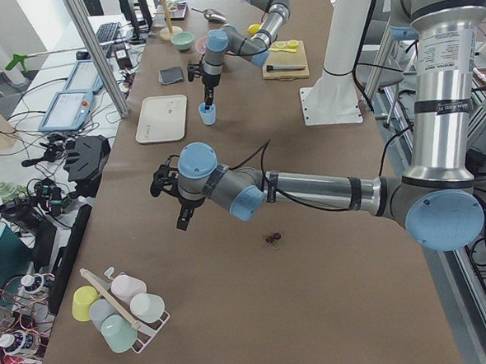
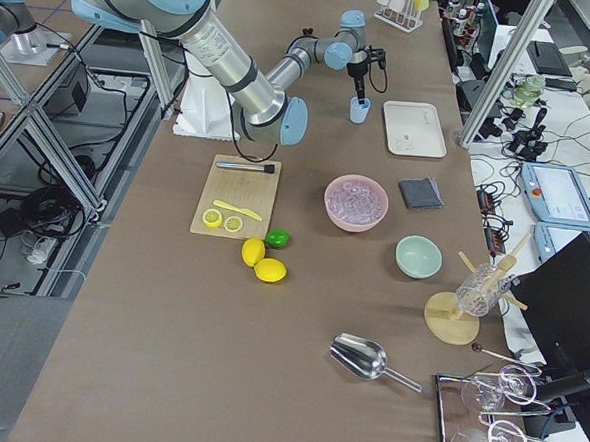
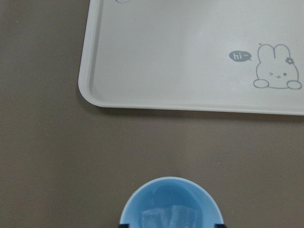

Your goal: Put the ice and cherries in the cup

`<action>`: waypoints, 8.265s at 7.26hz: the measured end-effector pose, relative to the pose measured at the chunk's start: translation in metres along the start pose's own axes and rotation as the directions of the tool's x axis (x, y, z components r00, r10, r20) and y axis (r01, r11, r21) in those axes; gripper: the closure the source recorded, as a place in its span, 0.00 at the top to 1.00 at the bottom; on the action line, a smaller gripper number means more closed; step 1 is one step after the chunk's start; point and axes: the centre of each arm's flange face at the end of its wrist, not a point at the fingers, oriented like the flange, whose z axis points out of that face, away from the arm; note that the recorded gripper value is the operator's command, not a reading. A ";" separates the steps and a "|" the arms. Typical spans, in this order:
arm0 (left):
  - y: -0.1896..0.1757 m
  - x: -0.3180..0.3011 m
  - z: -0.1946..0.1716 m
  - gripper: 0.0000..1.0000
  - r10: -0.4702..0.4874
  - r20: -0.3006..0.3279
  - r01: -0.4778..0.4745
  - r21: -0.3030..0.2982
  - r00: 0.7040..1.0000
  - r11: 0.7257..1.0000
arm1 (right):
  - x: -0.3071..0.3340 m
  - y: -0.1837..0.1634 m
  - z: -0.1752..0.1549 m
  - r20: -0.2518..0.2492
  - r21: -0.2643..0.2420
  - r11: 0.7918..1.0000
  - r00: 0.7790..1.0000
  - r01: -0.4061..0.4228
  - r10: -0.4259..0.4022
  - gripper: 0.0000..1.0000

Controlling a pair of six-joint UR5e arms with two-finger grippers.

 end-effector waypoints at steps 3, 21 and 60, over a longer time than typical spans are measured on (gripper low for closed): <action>0.081 -0.013 0.014 0.98 -0.017 -0.012 0.016 -0.064 1.000 0.998 | 0.024 -0.022 -0.034 0.033 -0.003 1.000 0.999 -0.002 0.002 0.99; 0.256 0.033 0.155 0.01 -0.064 -0.019 0.060 -0.168 0.998 0.984 | 0.669 -0.014 -0.194 0.103 -0.128 0.922 0.929 0.366 -0.354 0.99; -0.058 -0.094 -0.058 0.98 -0.207 -0.003 0.206 -0.054 0.978 0.977 | 0.765 -0.015 -0.129 0.087 -0.066 0.918 0.919 0.392 -0.386 0.99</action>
